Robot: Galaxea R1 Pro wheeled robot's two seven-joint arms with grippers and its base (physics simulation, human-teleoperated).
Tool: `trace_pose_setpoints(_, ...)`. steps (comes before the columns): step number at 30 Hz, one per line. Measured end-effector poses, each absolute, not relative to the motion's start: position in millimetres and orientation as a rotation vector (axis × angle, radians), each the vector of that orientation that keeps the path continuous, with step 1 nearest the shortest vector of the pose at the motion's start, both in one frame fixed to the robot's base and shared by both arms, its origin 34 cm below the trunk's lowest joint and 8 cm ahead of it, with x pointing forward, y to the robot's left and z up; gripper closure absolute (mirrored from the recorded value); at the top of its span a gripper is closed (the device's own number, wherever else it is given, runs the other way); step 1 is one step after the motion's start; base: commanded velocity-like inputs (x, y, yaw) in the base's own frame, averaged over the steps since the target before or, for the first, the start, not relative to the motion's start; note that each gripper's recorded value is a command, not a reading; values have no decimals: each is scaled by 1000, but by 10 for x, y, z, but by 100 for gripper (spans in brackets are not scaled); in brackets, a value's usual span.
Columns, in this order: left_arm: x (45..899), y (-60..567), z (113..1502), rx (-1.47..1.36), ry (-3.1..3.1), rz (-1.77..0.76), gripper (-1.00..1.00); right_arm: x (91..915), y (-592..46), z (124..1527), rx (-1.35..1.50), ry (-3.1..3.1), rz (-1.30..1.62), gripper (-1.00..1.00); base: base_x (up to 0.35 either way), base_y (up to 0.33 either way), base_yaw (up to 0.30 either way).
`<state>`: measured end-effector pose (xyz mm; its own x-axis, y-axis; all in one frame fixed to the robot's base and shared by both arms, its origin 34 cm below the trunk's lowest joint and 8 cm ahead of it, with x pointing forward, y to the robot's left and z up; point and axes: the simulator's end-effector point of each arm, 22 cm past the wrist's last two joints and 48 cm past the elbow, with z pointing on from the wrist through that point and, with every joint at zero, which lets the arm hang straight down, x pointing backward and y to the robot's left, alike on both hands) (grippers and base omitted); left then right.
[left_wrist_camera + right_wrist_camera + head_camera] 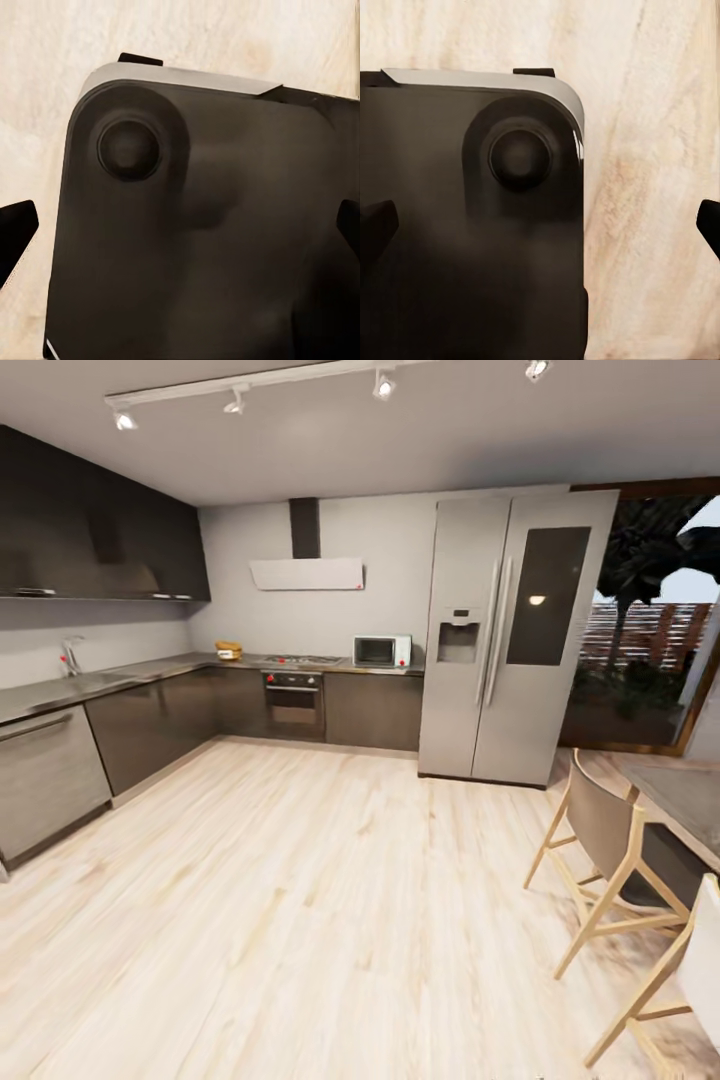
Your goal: In the kitchen, take the popcorn bag from the countertop, put it into the microwave, and heat it until the popcorn is cooked so the cooked popcorn ends up inside the bag.
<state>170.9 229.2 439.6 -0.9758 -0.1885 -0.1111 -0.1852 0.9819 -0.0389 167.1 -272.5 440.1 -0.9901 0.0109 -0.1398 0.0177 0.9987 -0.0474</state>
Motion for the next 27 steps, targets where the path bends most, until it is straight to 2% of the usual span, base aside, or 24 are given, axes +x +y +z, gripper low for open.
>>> trace_pose_setpoints(5,1715,2292,4396,-285,3012,-43,-100,1678,-2725,4402,21,2999,-73,-100,3,0,-283)
trace_pose_setpoints(8,1719,2292,4397,-286,3010,-43,-100,1674,-2722,4401,18,3001,-72,-100,114,0,-96)
trace_pose_setpoints(27,1692,2294,4395,-291,3020,-41,-100,1670,-2717,4401,-9,3003,-70,-100,318,0,-2)
